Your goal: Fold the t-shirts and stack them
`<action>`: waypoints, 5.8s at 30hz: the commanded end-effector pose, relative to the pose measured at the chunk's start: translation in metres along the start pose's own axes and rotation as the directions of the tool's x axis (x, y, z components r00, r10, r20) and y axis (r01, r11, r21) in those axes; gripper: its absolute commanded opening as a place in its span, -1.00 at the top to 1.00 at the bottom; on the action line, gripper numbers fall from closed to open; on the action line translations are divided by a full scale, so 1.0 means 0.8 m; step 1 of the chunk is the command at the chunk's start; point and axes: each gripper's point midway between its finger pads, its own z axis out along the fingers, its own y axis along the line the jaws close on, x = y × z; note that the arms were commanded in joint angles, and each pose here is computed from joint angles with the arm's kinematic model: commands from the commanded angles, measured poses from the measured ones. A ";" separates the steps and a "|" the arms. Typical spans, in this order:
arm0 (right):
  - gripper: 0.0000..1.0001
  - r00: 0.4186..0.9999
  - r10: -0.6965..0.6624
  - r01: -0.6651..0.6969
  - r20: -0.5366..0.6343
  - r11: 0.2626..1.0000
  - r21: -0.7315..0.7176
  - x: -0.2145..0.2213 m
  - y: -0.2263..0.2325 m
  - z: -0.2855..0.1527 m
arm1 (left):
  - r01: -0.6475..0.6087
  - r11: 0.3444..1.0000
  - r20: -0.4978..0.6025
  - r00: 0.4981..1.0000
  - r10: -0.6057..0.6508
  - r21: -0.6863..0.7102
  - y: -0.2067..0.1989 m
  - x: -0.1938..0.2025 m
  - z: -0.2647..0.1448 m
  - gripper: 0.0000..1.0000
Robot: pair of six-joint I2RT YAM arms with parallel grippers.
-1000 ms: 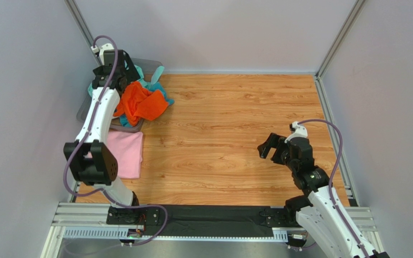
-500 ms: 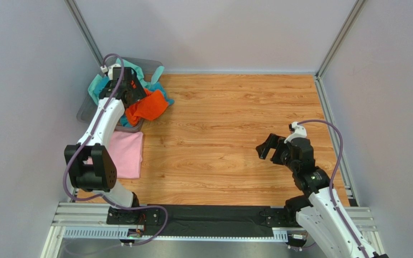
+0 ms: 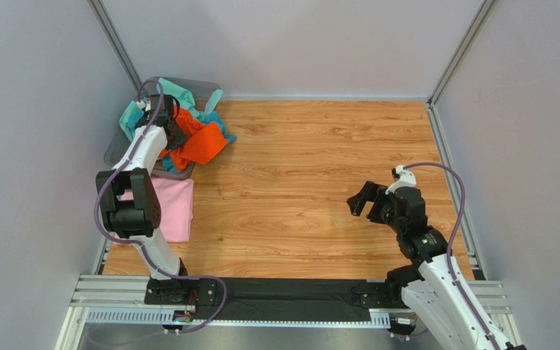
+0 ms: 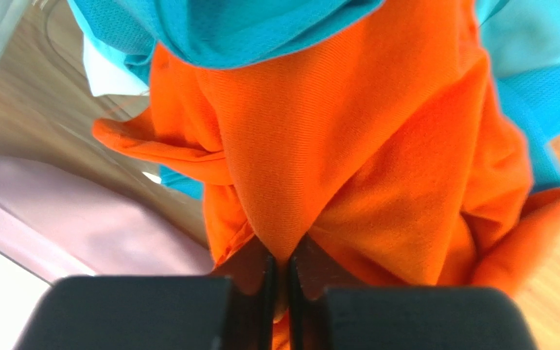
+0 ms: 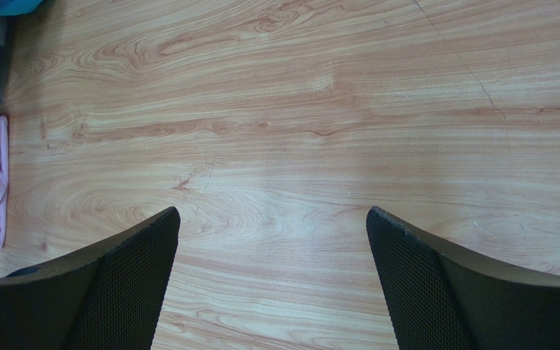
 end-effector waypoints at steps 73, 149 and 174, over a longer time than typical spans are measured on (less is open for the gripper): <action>-1.00 0.995 0.041 -0.056 0.091 0.985 0.164 -0.001 -0.045 0.009 | -0.355 0.659 -0.032 0.866 0.499 0.663 -0.170 0.306 -0.241 -0.99; -0.60 0.968 0.097 -0.081 -0.234 0.994 0.074 0.005 0.143 0.246 | -0.364 0.911 0.169 0.927 0.334 0.193 0.027 0.269 -0.225 1.00; 0.95 1.000 0.002 -0.001 -0.003 0.990 0.139 -0.089 0.167 0.216 | -0.336 0.915 0.297 0.918 0.264 0.223 0.010 0.207 -0.271 1.00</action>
